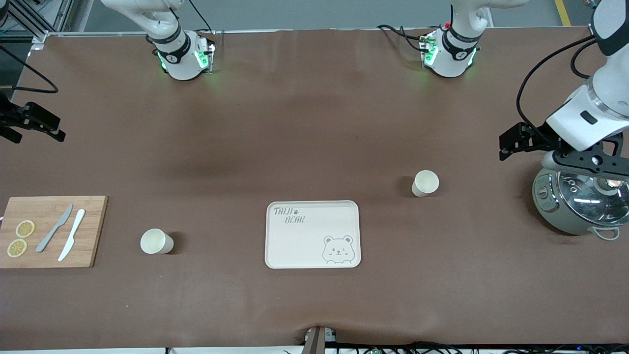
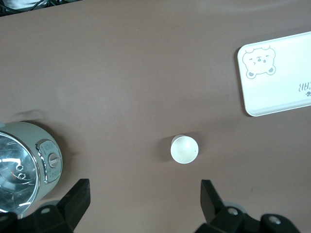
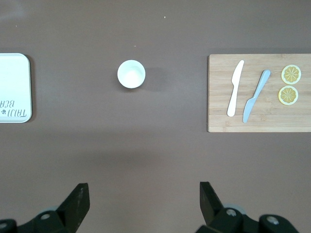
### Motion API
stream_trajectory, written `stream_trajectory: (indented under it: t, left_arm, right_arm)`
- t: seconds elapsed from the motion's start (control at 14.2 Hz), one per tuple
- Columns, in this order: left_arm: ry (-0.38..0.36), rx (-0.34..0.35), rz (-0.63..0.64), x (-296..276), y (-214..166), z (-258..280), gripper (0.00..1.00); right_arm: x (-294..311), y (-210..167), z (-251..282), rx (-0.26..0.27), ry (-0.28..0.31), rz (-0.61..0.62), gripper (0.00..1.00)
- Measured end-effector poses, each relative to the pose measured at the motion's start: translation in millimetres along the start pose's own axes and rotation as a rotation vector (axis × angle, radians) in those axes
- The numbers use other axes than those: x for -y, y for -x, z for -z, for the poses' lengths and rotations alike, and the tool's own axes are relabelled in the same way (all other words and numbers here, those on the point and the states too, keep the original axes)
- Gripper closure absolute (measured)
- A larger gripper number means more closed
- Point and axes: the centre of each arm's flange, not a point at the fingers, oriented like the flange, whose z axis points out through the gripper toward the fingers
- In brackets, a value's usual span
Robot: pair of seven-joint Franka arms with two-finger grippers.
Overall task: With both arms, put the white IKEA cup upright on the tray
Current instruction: 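Move the right gripper and the left gripper down over the two white cups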
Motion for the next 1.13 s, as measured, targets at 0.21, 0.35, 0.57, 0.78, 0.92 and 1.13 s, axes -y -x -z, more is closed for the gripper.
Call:
stream_trajectory:
  t: [0.21,0.35,0.57,0.78,0.92,1.13]
  left_arm:
    - [0.001,0.003,-0.002,-1.3,-0.1,-1.2,0.0]
    - [0.002,0.011,-0.007,-4.2,-0.8,-5.2,0.0]
    - [0.006,0.053,-0.023,-13.4,-7.3,-29.5,0.0]
    - [0.01,0.115,-0.037,-21.5,-13.8,-69.1,0.0]
    - [0.011,0.126,-0.038,-22.3,-16.4,-96.9,0.0]
    - [0.011,0.108,-0.02,-22.3,-15.8,-141.7,0.0]
  right_arm:
    - [-0.1,-1.1,-2.6,0.005,0.0,0.0,0.0]
    - [-0.2,-1.7,-3.8,0.007,0.0,0.0,0.0]
    - [0.1,-3.8,-7.7,0.011,-0.001,0.0,0.0]
    - [4.3,-13.1,-22.5,0.021,-0.001,0.009,0.0]
    - [6.8,-26.5,-39.9,0.019,0.001,0.015,0.0]
    - [9.1,-49.3,-67.9,0.013,0.005,0.021,0.0]
